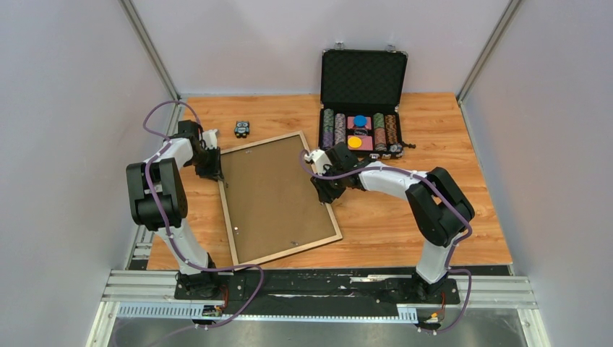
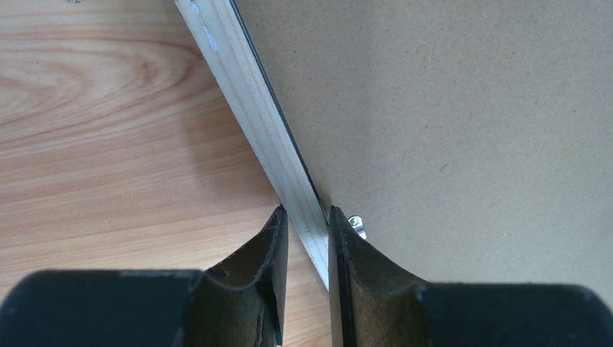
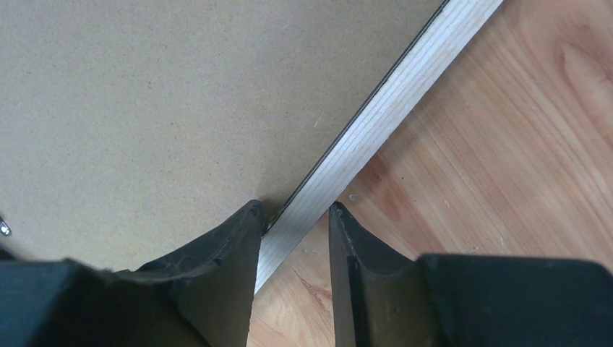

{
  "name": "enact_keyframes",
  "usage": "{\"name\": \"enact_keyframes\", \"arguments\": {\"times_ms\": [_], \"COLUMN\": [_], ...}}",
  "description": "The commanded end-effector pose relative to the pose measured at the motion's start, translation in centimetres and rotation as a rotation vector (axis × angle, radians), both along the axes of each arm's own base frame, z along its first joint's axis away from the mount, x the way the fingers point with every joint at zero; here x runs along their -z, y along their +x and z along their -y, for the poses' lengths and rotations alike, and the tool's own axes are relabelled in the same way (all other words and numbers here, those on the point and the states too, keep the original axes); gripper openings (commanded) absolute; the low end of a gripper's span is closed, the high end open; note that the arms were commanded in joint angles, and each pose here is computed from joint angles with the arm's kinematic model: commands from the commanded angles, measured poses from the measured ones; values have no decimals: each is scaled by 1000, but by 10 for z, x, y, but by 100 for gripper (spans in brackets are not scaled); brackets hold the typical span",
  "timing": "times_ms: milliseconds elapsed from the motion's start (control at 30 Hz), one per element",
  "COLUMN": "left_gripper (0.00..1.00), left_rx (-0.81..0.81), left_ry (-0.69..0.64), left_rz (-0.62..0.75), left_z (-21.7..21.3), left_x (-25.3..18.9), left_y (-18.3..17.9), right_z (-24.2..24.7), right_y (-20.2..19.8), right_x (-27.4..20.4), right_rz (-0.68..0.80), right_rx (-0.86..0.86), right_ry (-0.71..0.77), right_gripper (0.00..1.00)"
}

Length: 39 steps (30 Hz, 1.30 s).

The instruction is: Put the photo into the frame

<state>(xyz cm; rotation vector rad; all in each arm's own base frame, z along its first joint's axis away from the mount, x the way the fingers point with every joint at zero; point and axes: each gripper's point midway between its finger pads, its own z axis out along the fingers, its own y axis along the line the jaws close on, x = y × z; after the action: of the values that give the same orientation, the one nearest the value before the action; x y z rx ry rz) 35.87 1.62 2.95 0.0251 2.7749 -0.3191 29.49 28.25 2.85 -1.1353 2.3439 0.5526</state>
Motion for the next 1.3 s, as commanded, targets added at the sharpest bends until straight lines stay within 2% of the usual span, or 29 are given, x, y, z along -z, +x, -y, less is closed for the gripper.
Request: {"name": "enact_keyframes", "arguments": {"times_ms": [0, 233, 467, 733, 1067, 1267], "left_gripper": [20, 20, 20, 20, 20, 20], "left_rx": [54, 53, 59, 91, 132, 157], "left_ry": [8, 7, 10, -51, -78, -110], "left_rz": [44, 43, 41, 44, 39, 42], "left_z": [0, 1, 1, 12, 18, 24], "left_x": [-4, -4, -4, -6, -4, -6], "left_y": [5, 5, 4, 1, -7, -11], "right_z": [8, 10, 8, -3, -16, -11], "right_y": [-21, -14, 9, 52, 75, 80], "right_x": [8, 6, -19, -37, -18, -5], "right_rz": [-51, -55, -67, -46, -75, -80], "right_rx": [-81, -64, 30, 126, 156, 187], "right_ry": [-36, -30, 54, 101, 93, 60], "right_gripper": [38, 38, 53, 58, 58, 50]}}
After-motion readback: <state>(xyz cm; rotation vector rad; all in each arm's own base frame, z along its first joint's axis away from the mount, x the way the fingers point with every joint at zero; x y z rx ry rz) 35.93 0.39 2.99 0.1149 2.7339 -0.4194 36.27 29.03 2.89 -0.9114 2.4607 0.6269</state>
